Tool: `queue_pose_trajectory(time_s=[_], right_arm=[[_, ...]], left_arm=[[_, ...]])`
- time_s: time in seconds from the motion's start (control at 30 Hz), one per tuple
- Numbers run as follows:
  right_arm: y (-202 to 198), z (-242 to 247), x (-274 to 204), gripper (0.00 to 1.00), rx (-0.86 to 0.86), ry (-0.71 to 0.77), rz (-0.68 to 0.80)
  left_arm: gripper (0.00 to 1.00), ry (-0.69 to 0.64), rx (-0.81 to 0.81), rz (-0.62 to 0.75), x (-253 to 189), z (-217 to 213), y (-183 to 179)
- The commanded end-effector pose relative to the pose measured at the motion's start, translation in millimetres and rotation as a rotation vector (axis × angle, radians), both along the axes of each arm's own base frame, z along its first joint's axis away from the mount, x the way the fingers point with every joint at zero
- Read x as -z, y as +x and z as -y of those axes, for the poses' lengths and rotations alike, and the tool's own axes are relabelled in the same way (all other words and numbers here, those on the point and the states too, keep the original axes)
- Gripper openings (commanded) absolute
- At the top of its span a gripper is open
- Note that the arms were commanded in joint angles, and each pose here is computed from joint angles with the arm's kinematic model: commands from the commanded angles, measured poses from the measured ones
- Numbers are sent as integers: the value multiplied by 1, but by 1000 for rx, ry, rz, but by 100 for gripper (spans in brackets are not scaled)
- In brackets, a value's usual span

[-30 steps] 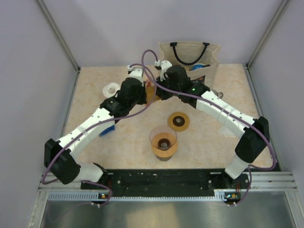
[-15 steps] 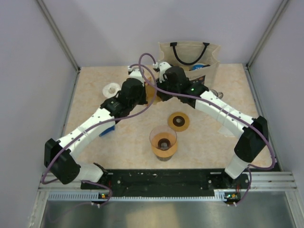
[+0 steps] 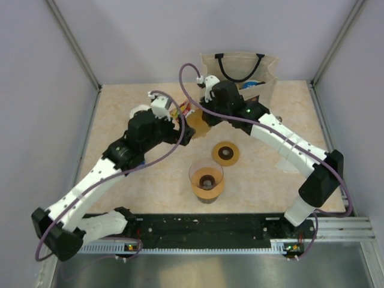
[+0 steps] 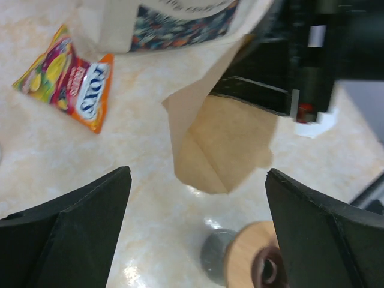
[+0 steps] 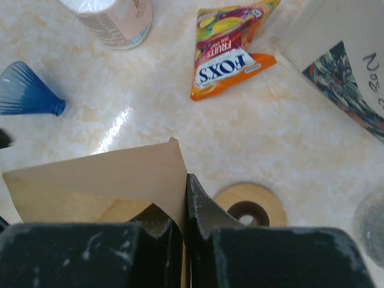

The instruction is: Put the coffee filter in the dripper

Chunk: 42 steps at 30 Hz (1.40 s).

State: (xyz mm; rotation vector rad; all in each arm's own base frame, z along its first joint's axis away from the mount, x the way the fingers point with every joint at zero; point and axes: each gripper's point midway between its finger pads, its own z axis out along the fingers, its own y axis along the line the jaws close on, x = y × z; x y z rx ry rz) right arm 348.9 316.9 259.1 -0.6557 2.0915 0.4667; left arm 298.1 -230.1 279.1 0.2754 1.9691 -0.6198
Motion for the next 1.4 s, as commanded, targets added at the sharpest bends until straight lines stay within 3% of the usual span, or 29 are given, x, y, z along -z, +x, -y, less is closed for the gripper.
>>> queue_pose_trajectory(time_s=[0.0, 0.2, 0.27, 0.53, 1.0, 1.13, 1.2, 1.37], right_arm=[[-19, 26, -44, 3, 64, 64, 17], [-71, 44, -70, 4, 43, 155, -87], [-94, 47, -73, 4, -12, 180, -127], [-170, 51, -32, 5, -238, 58, -357], [-199, 37, 0, 6, -343, -100, -463], [-200, 31, 7, 13, -355, -139, -468], [-200, 30, 8, 25, -356, -154, -463], [-197, 28, -1, 36, -357, -145, -437]], left_arm=[[99, -218, 184, 190, -73, 6, -49], [99, -321, 260, 266, -86, -3, -88], [99, -314, 210, 270, -82, -11, -84], [99, -229, -125, 176, -41, -46, -40], [99, -150, -215, 116, -15, -52, -21], [99, -145, -211, 109, -13, -51, -21], [99, -142, -213, 110, -13, -52, -21], [99, -146, -206, 108, -13, -51, -22]])
